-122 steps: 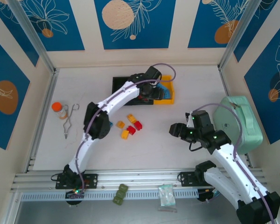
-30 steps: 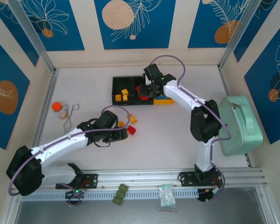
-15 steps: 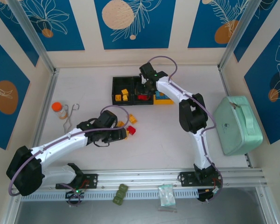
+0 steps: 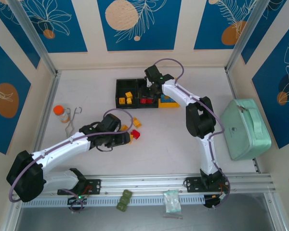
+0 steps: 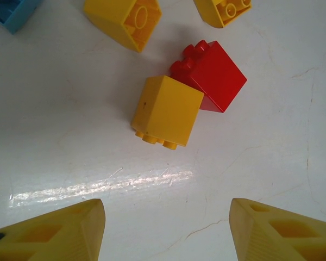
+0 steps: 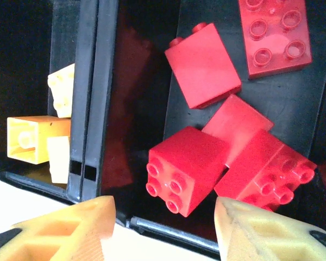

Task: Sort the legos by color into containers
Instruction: Place the lego in the container, then pick up the lego from the center of the table, then place the lego in the container, then pick up the lego from the center of the table, then place the lego in the container.

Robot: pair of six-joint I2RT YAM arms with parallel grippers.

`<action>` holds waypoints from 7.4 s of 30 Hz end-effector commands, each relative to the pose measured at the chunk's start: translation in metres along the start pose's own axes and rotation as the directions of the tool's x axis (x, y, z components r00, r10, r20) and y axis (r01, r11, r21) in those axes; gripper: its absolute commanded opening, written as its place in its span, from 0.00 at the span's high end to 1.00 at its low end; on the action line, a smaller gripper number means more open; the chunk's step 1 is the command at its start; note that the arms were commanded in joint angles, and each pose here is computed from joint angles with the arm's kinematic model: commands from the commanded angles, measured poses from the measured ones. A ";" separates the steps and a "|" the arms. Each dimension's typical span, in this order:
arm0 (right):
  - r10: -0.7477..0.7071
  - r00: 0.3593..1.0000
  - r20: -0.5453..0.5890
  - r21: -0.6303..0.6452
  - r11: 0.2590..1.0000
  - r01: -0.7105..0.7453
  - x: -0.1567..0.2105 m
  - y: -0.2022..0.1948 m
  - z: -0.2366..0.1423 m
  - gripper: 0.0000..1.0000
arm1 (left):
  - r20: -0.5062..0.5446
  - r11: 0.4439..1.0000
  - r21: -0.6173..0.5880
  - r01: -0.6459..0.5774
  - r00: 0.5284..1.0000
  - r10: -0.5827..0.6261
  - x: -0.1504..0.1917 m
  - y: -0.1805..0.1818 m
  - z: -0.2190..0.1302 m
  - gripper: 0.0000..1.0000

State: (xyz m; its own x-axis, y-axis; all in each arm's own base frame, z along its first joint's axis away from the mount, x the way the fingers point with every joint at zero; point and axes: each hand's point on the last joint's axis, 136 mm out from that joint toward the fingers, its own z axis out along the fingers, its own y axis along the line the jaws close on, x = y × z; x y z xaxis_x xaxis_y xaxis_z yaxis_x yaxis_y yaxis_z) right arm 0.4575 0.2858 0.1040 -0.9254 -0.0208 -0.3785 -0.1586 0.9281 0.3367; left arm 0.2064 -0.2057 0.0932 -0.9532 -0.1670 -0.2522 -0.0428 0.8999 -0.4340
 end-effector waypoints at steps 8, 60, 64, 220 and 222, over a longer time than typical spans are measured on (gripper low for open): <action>-0.052 0.993 0.103 -0.087 0.994 0.061 0.041 0.018 -0.096 0.48 | 0.040 0.997 -0.069 0.031 0.999 -0.028 -0.011 0.009 -0.010 0.37; 0.043 0.998 0.044 -0.168 0.985 -0.035 0.231 -0.029 -0.164 0.40 | 0.258 0.795 -0.359 0.488 0.871 -0.418 -0.091 0.027 0.087 0.46; 0.048 0.998 0.041 -0.172 0.984 -0.040 0.231 -0.028 -0.162 0.40 | 0.253 0.798 -0.363 0.482 0.875 -0.413 -0.090 0.027 0.087 0.53; 0.286 0.958 -0.020 0.121 0.952 -0.281 0.097 -0.018 -0.080 0.68 | 0.018 0.986 0.137 0.096 0.995 -0.100 -0.016 0.011 -0.011 0.32; 0.286 0.958 -0.001 0.121 0.951 -0.284 0.075 -0.021 -0.081 0.68 | 0.010 0.987 0.136 0.085 0.996 -0.087 -0.017 0.005 -0.008 0.32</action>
State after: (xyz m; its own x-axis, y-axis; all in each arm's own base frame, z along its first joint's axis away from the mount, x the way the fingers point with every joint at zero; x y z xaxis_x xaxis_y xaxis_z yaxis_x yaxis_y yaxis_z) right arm 0.3456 0.2403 0.1329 -0.9285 0.2859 -0.2370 0.1918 0.9157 0.3532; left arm 0.2078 -0.1773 0.0853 -0.9457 -0.2621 -0.1923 -0.1271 0.8427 -0.5232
